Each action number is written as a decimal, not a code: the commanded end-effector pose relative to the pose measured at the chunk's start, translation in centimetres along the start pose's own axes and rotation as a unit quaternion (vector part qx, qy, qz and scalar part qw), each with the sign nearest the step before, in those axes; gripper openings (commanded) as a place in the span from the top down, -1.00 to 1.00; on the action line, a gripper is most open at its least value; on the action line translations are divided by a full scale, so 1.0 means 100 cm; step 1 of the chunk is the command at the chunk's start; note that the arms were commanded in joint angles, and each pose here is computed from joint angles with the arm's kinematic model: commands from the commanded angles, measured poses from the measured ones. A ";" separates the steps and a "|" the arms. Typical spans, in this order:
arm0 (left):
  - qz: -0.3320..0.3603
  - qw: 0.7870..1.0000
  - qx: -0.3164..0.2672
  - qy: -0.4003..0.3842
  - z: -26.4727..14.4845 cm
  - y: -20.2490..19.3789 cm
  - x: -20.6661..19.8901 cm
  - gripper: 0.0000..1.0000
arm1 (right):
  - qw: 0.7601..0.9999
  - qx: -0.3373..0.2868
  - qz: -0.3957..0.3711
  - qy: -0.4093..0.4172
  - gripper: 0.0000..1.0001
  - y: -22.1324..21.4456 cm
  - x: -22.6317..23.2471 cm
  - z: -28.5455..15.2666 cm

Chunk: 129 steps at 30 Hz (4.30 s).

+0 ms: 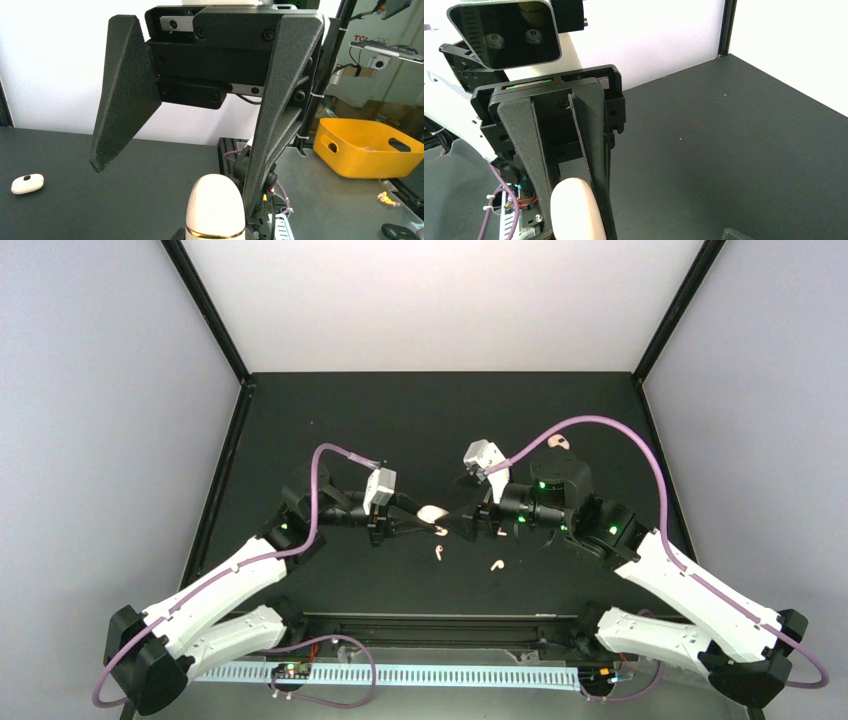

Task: Insert the wireless bluetooth earbuds into the charging case
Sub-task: Open the charging case, then adjust the charging case.

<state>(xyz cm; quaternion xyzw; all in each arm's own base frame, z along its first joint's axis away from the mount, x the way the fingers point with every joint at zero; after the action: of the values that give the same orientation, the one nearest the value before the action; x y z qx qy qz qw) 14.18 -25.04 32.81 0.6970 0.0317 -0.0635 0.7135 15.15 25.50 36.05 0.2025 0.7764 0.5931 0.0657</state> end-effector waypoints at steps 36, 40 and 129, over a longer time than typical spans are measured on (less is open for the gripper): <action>0.030 0.999 -0.006 -0.045 0.002 0.018 -0.027 0.97 | 0.994 -0.017 0.035 -0.102 -0.65 0.010 -0.020 -0.019; 0.037 0.999 -0.004 -0.032 -0.001 0.019 -0.027 0.97 | 0.995 -0.035 0.036 -0.086 -0.64 0.016 -0.013 -0.031; 0.016 0.996 -0.058 -0.073 -0.008 0.043 -0.048 0.97 | 0.975 -0.058 0.099 0.190 0.28 0.040 0.038 -0.014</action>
<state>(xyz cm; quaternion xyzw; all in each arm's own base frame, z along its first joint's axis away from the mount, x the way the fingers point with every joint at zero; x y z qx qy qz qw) 10.52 -24.01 35.86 0.6589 0.0079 -0.1177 0.7430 12.47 26.44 39.55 0.1730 0.7240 0.6566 -0.1217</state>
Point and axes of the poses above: each gripper's point midway between its finger pads, its own z axis out along the fingers, its own x axis along the line the jaws close on, y = z × x, the point moved 4 cm from there along -z, back along the fingers
